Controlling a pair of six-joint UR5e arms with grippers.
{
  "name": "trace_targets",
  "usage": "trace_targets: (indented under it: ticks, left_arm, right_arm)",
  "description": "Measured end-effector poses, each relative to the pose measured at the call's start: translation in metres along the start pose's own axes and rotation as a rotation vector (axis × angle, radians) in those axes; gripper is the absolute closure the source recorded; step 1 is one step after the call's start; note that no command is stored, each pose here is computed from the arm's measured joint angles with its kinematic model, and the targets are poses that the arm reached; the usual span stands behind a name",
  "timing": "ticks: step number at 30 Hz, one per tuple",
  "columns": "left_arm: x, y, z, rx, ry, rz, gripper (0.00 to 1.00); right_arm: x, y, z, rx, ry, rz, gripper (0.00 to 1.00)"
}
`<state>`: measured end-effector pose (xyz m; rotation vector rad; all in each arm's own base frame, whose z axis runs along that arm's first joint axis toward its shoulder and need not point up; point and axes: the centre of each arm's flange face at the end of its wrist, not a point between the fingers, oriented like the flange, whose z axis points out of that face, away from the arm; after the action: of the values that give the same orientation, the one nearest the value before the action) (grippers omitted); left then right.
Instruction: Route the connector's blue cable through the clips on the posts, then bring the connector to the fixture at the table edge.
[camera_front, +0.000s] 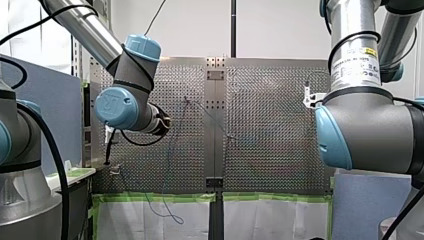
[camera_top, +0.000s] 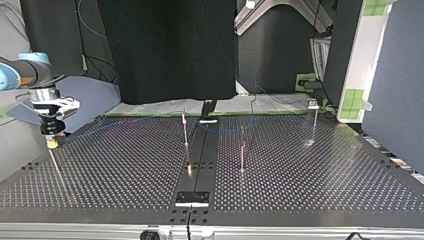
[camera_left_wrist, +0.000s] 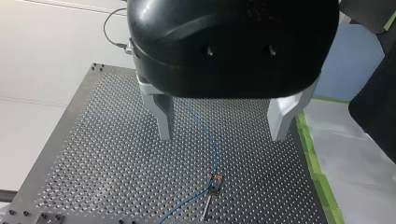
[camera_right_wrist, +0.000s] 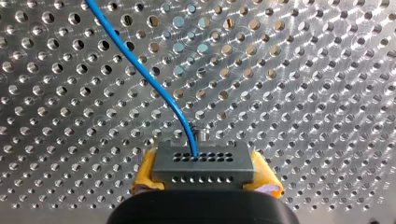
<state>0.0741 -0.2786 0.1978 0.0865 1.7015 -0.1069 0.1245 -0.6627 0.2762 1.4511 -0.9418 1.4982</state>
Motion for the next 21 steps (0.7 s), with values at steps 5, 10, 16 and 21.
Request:
trace_targets:
  ticks: [5,10,16,21]
  left_arm:
    - [0.0001,0.0007,-0.0009,-0.004,0.0,-0.002,0.0]
    - [0.0001,0.001,-0.0017,-0.007,-0.001,-0.003,0.0]
    - [0.0003,0.0012,-0.0026,-0.007,0.0,-0.004,0.0]
    - [0.0006,0.0014,-0.0034,-0.006,0.001,-0.004,0.0]
  right_arm:
    - [0.0,0.0017,-0.0003,-0.011,-0.002,0.002,0.0]
    - [-0.0002,0.0012,-0.0004,-0.011,-0.003,0.004,0.0]
    - [-0.0002,0.0009,-0.0004,-0.011,-0.003,0.005,0.0]
    - [-0.0002,0.0001,-0.0002,-0.01,-0.004,0.006,0.0]
